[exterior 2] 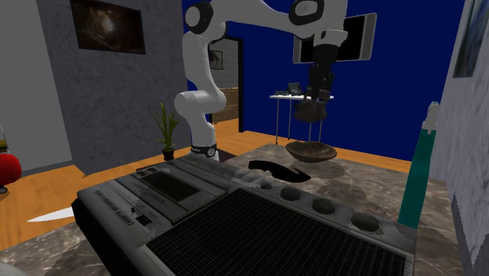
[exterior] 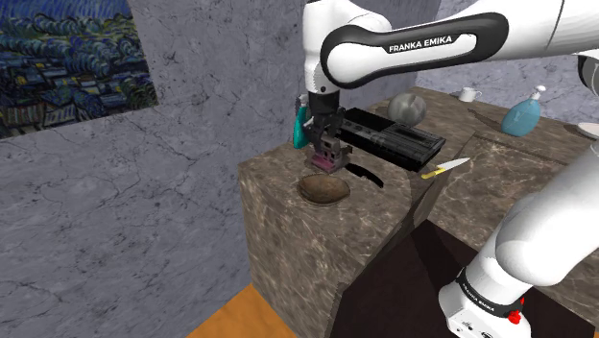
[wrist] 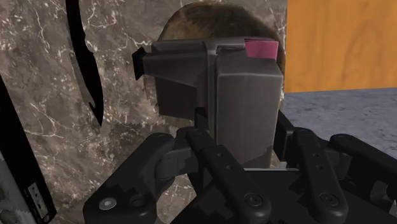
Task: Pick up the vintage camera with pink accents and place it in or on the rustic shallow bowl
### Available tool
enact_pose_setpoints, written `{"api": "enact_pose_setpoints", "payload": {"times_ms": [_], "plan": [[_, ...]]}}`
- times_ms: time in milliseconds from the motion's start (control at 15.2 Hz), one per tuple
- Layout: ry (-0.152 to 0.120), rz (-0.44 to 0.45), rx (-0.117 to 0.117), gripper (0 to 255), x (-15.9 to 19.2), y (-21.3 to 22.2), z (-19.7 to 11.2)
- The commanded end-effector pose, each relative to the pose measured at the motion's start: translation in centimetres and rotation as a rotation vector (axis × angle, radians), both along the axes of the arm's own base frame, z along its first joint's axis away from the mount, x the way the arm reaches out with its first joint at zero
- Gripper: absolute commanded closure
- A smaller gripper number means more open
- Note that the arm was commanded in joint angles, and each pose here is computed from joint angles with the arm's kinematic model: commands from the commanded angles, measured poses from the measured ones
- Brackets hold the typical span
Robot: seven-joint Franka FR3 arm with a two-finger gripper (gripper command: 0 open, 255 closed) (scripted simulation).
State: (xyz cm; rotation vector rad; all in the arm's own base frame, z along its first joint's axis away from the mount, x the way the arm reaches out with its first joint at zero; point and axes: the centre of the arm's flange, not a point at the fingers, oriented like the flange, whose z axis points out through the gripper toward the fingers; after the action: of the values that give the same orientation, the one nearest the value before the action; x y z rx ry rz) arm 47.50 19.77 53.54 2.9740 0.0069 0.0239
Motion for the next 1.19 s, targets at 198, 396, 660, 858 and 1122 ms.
{"api": "enact_pose_setpoints", "payload": {"times_ms": [198, 396, 660, 858, 1122], "plan": [[-0.001, 0.000, 0.000, 255, 0.2, 0.2, -2.5], [-0.001, 0.000, 0.000, 255, 0.2, 0.2, -4.1], [-0.001, 0.000, 0.000, 255, 0.2, 0.2, -6.2], [-0.001, 0.000, 0.000, 255, 0.2, 0.2, -7.8], [-0.001, 0.000, 0.000, 255, 0.2, 0.2, -9.6]]}}
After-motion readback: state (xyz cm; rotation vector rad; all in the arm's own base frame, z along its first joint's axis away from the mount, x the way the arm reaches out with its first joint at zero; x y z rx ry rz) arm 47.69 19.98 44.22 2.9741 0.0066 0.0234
